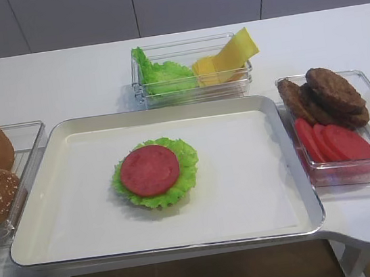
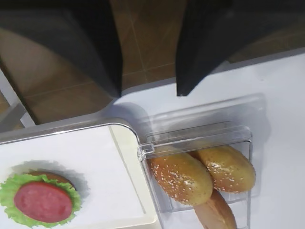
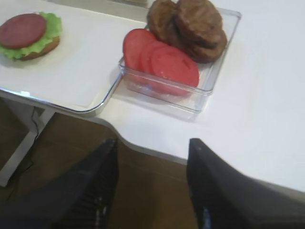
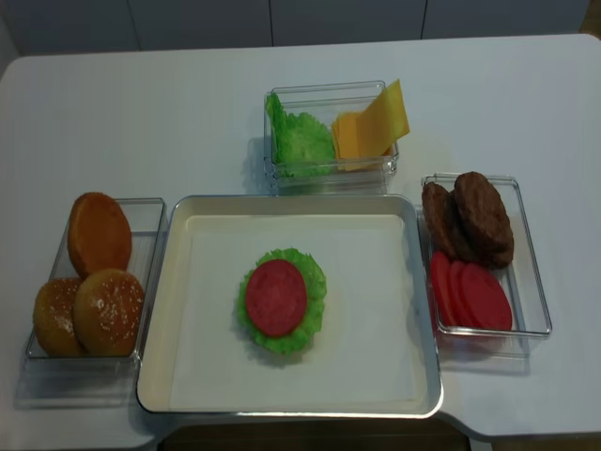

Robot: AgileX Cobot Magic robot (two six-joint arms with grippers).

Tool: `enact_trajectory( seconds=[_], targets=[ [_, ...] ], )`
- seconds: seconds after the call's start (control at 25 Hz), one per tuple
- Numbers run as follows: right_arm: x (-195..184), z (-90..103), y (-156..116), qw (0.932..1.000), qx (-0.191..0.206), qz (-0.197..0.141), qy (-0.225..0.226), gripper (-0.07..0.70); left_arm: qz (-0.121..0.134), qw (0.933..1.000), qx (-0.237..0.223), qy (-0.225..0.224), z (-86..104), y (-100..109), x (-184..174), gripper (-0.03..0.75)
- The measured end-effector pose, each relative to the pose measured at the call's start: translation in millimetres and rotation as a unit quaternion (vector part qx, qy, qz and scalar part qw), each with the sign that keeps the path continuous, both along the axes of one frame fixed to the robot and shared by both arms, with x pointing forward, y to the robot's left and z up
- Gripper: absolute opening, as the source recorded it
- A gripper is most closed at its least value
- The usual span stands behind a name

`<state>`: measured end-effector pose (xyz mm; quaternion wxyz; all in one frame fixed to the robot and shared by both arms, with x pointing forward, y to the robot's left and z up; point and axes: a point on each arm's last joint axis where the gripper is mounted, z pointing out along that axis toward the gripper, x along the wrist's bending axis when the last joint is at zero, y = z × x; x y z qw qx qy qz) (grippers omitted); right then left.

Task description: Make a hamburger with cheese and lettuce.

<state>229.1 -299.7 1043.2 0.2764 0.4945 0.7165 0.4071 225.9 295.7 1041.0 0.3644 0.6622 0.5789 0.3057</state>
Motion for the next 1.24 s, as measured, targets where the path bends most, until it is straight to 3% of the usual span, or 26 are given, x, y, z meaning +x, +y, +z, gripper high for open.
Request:
enact_trajectory(
  seconds=[0.36,1.24],
  targets=[
    [0.0,-0.1,2.3,0.996,0.005,-0.089,0.002,0.37,0.0,1.0,0.0,0.0,0.0,0.0,0.0,0.283],
    [0.0,-0.1,2.3,0.9957,0.004,-0.092,0.002,0.37,0.0,1.0,0.0,0.0,0.0,0.0,0.0,0.283]
  ],
)
